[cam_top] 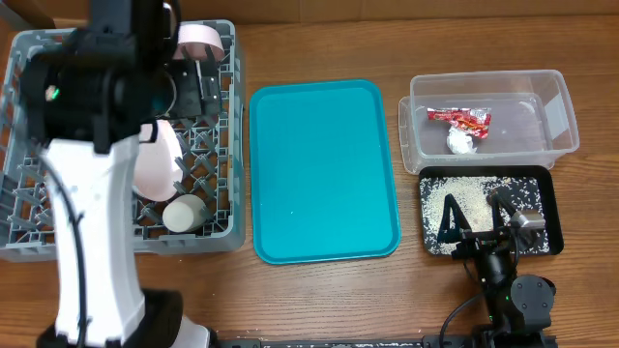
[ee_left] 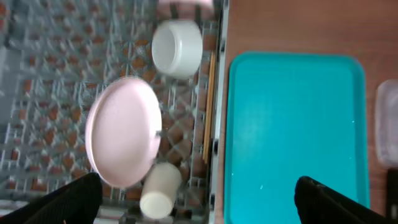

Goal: Sort waste into correct bins and load items into the dishwasher

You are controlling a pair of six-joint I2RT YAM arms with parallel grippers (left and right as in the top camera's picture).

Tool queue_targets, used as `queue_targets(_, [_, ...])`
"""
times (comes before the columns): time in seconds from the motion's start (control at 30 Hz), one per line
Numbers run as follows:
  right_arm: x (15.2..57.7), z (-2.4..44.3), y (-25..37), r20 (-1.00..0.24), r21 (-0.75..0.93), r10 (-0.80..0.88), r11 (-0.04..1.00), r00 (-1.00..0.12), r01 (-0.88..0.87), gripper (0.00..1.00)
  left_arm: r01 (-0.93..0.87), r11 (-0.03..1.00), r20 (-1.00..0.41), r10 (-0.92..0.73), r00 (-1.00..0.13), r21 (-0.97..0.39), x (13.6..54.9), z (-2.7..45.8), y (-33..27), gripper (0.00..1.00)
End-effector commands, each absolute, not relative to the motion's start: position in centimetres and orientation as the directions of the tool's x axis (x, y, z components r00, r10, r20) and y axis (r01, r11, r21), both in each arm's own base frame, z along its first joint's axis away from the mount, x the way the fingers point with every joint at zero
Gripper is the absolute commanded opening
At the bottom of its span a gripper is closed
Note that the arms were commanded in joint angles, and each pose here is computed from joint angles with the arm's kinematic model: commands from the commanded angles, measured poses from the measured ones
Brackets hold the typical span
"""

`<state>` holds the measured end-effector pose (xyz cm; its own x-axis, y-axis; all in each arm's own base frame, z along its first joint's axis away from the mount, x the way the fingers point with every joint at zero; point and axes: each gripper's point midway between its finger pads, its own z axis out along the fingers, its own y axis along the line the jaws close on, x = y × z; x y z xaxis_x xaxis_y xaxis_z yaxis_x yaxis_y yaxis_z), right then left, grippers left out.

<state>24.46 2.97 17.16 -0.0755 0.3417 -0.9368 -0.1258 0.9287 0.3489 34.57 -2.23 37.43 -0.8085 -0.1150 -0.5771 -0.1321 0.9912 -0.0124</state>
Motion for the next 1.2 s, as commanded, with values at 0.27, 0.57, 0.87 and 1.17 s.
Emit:
queue_targets(0.27, [24.5,17.1,2.7,-0.938,0.347,0.342,0.931,-0.063,-0.114,1.00,-0.006,0.998,-0.919,-0.067,-0.390,-0.070,30.5,43.0,-1.4,1.00])
queue_targets(0.57, [24.5,17.1,2.7,-0.938,0.347,0.342,0.931,-0.063,-0.114,1.00,0.024,0.993,-0.973,0.121,-0.196,0.119,27.5,31.9,-0.5,1.00])
queue_targets(0.87, [24.5,17.1,2.7,-0.938,0.347,0.342,0.931,-0.063,-0.114,1.00,0.097,0.982,-0.987,0.160,0.008,0.160,25.2,21.6,-2.0,1.00])
queue_targets(1.17, [24.5,17.1,2.7,-0.938,0.347,0.342,0.931,-0.063,-0.114,1.00,0.103,0.984,-0.987,0.150,-0.062,0.143,24.5,15.6,-1.9,1.00])
